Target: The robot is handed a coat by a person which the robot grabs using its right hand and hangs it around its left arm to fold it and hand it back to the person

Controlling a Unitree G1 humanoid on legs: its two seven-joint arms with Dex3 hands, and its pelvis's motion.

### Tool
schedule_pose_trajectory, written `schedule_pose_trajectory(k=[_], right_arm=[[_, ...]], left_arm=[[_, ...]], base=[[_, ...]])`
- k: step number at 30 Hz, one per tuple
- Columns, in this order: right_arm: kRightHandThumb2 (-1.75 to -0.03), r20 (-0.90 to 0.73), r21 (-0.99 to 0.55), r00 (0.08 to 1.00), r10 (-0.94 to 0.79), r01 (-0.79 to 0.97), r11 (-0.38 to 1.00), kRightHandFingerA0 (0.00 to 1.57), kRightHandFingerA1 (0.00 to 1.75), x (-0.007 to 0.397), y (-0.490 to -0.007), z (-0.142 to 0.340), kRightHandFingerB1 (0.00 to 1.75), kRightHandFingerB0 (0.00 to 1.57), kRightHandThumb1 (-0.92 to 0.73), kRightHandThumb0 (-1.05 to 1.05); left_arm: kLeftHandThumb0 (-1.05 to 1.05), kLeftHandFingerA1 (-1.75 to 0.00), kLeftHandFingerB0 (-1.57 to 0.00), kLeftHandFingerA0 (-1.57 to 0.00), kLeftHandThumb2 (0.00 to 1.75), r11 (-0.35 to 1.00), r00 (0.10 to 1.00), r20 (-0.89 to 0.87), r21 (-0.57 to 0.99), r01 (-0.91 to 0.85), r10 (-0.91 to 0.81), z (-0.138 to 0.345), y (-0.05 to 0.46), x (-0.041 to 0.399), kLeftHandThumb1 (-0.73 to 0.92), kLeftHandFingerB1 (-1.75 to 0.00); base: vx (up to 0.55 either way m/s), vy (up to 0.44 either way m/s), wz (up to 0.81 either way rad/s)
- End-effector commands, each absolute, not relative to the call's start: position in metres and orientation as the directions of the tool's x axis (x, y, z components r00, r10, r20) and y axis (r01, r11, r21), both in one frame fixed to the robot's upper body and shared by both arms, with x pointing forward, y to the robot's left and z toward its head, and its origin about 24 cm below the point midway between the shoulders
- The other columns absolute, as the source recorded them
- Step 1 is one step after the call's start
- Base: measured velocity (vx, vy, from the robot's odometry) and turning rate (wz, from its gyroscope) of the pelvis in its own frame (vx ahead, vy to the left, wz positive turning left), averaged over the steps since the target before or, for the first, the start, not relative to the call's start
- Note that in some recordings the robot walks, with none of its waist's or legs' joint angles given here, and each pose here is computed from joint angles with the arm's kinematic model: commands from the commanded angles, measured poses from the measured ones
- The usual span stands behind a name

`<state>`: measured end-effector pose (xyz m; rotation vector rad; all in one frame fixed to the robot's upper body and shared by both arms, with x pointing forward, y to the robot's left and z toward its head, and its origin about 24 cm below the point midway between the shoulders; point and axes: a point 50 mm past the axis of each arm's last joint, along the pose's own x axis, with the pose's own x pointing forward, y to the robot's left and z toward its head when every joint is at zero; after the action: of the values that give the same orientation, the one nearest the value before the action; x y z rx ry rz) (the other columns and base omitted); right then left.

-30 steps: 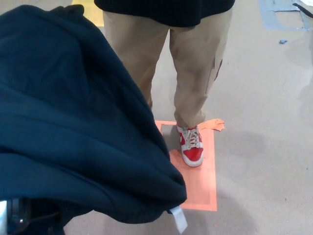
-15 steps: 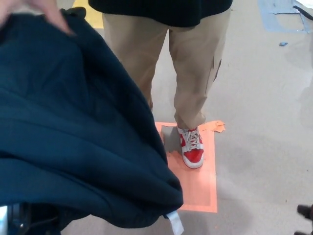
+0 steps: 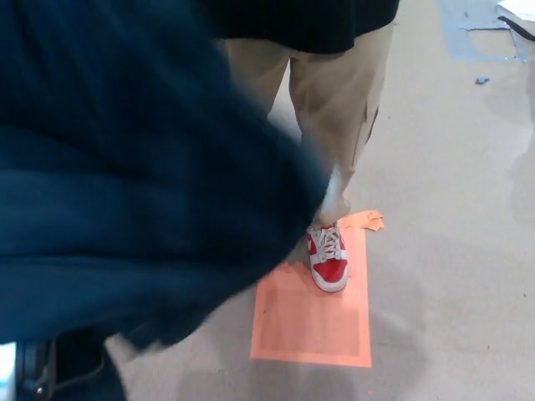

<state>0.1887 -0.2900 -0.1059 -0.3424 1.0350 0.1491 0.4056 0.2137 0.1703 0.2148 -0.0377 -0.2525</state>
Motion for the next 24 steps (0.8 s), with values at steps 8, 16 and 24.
schedule_pose_trajectory(k=[8, 16, 24], right_arm=[[-1.15, -0.868, -0.369, 0.468, -0.163, -0.392, 0.843, 0.00, 0.10, 0.176, -0.299, -0.111, 0.11, 0.00, -0.81, -0.88], [-1.16, -0.866, -0.355, 0.483, -0.131, -0.407, 0.842, 0.00, 0.08, 0.177, -0.298, -0.110, 0.14, 0.03, -0.82, -0.90], [-1.16, -0.865, -0.357, 0.481, -0.144, -0.387, 0.850, 0.00, 0.08, 0.178, -0.297, -0.110, 0.10, 0.00, -0.83, -0.90]], left_arm=[[-0.87, -0.25, -0.09, -0.09, 1.03, 0.947, 0.965, 0.003, 0.196, 0.256, -0.262, 0.159, 0.217, 0.400, 0.71, -0.24], [-0.84, -0.19, -0.07, -0.01, 1.04, 0.924, 0.958, -0.017, 0.260, 0.280, -0.285, 0.147, 0.215, 0.394, 0.72, -0.24], [-0.77, -0.37, -0.06, -0.02, 1.00, 0.917, 0.947, -0.067, 0.239, 0.320, -0.313, 0.116, 0.212, 0.381, 0.66, -0.40]], base=[[0.00, 0.000, 0.00], [0.00, 0.000, 0.00], [0.00, 0.000, 0.00]])
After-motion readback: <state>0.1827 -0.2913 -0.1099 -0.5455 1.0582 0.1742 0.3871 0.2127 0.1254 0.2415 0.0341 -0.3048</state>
